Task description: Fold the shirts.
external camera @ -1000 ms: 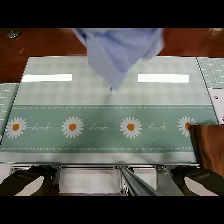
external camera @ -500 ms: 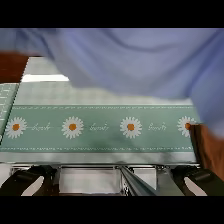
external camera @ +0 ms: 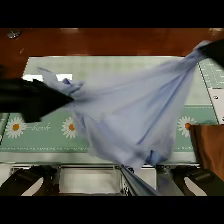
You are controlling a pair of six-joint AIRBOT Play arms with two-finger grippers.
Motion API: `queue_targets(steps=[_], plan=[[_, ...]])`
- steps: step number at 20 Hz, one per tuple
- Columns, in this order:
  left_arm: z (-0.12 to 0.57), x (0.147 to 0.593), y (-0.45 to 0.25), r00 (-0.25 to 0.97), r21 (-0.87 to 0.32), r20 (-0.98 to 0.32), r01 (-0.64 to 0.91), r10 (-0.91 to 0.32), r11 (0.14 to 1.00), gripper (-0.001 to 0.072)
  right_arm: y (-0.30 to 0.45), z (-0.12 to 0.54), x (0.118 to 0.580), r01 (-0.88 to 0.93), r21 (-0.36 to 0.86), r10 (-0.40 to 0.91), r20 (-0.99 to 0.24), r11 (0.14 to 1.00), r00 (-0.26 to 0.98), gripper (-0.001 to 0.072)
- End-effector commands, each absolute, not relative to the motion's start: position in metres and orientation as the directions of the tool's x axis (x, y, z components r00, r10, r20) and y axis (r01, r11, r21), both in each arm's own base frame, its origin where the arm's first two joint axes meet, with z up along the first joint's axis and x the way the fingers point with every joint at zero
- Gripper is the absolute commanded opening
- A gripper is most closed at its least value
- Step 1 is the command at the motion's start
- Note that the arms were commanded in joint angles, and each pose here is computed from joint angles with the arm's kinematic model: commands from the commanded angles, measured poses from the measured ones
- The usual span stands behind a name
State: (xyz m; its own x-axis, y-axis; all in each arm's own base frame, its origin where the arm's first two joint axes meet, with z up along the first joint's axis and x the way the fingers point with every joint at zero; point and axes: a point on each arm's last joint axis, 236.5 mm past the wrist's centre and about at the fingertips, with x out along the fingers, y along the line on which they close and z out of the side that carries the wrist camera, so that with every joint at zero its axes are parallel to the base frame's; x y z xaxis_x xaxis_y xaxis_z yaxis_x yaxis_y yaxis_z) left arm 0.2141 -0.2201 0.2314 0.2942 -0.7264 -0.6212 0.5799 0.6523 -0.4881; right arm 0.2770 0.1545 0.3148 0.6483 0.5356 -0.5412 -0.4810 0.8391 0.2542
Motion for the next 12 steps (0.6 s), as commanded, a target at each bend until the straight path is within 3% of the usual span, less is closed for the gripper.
queue_targets(steps=[1, 5, 10, 11, 12], plan=[[0.153, 0.255, -0.223, 0.370, -0.516, -0.632, 0.455, -0.681, 0.726, 0.0036, 0.161, 0.230, 0.321, -0.391, 0.333, 0.512, -0.615, 0.858, 0.600, 0.0019], [0.096, 0.317, -0.213, 0.528, -0.513, -0.602, 0.319, -0.599, 0.797, 0.0036, 0.174, 0.183, 0.408, -0.271, 0.468, 0.525, -0.587, 0.841, 0.616, 0.0018], [0.026, 0.376, -0.206, 0.577, -0.495, -0.646, 0.181, -0.500, 0.850, 0.0041, 0.217, 0.118, 0.489, -0.177, 0.649, 0.637, -0.593, 0.740, 0.493, 0.0019], [0.012, 0.380, -0.206, 0.567, -0.511, -0.664, 0.131, -0.487, 0.849, 0.0129, 0.216, 0.108, 0.503, -0.113, 0.678, 0.634, -0.598, 0.727, 0.490, 0.0032], [-0.002, 0.381, -0.204, 0.546, -0.541, -0.688, 0.052, -0.478, 0.839, 0.0459, 0.213, 0.099, 0.514, -0.049, 0.702, 0.630, -0.603, 0.710, 0.489, 0.0265]])
